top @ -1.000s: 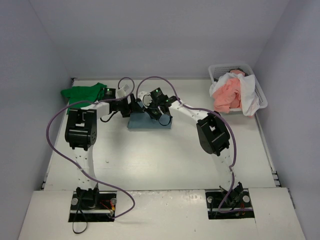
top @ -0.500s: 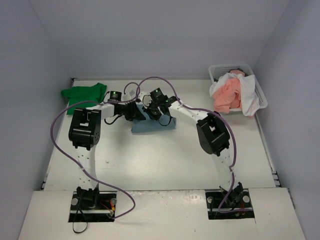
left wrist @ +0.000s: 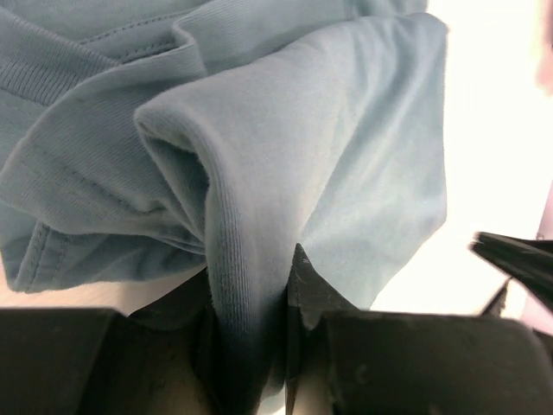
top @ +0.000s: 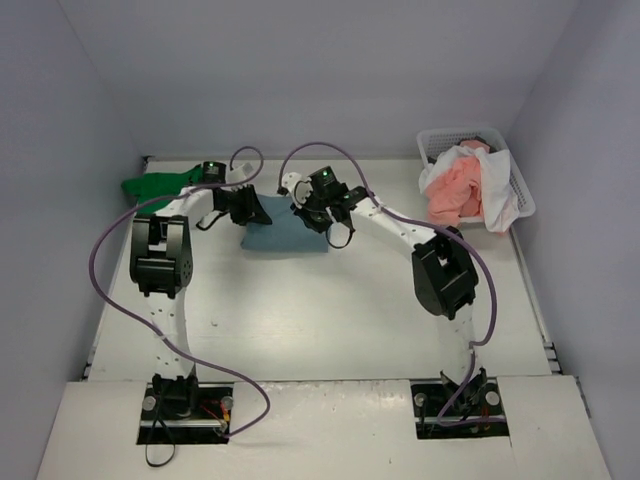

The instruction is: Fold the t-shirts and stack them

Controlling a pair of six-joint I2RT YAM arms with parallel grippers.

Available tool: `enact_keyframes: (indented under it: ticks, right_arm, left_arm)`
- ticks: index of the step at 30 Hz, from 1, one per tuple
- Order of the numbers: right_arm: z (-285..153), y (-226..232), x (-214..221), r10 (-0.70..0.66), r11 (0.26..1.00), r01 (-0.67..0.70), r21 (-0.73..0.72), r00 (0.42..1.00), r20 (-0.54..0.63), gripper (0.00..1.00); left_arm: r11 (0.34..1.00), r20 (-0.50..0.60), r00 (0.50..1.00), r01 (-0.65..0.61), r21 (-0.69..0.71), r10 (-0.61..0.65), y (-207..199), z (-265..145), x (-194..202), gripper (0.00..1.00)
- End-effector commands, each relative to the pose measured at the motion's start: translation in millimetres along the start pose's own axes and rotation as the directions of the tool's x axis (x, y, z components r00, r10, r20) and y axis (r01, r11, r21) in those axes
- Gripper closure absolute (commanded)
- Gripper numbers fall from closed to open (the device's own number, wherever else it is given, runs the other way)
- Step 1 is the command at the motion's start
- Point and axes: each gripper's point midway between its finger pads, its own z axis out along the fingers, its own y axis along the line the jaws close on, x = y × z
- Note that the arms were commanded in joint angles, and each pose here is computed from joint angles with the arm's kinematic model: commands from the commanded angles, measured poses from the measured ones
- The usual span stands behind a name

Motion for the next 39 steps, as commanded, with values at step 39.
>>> enact_keyframes:
  ticks: [39]
  right_arm:
    - [-49.4,-13.0,-48.0,-0.006,1.0,0.004,0.015,0.987,0.158,0.98]
  left_arm:
    - [0.937,0.169,0.958,-0.175,-0.302,0.233,90.8,-203.0,-119.6,1.0]
